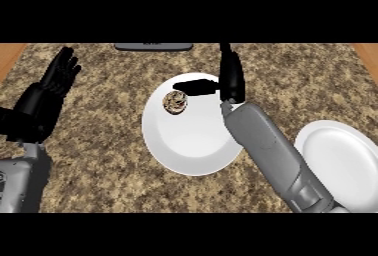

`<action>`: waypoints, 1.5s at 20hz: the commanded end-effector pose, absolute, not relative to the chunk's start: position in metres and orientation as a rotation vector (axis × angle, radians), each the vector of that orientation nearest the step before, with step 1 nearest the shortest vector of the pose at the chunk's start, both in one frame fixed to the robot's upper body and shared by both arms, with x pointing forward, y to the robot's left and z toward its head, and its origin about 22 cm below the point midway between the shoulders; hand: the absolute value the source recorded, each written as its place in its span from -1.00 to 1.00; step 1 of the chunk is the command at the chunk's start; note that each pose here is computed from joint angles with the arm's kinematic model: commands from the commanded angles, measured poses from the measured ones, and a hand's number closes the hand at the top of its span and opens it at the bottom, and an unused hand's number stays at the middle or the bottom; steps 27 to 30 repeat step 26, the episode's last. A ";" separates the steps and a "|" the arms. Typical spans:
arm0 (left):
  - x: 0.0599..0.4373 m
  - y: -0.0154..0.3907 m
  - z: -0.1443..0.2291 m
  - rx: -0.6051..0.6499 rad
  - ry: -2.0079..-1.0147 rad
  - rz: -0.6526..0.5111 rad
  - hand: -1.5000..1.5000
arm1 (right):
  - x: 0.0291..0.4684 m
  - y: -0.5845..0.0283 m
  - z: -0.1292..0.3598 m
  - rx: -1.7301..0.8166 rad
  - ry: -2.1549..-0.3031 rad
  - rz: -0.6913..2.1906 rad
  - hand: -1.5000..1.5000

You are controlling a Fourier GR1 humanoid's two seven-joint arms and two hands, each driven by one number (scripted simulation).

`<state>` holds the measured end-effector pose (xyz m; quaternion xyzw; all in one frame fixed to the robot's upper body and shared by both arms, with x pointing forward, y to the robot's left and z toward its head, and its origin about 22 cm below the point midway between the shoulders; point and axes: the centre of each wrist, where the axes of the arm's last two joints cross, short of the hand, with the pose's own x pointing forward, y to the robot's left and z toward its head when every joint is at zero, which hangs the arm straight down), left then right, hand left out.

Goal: Pick the cupcake from the plate and place it in the plate

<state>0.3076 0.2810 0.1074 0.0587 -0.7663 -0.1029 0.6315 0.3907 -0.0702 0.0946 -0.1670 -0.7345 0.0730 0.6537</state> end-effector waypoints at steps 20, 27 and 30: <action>0.310 0.288 0.104 0.138 -1.738 -0.210 0.00 | 0.282 -0.312 0.084 -0.340 -1.724 0.111 -1.00; 0.293 0.289 0.097 0.143 -1.759 -0.227 0.00 | 0.288 -0.350 0.081 -0.462 -1.739 0.132 -1.00; 0.293 0.289 0.097 0.143 -1.759 -0.227 0.00 | 0.288 -0.350 0.081 -0.462 -1.739 0.132 -1.00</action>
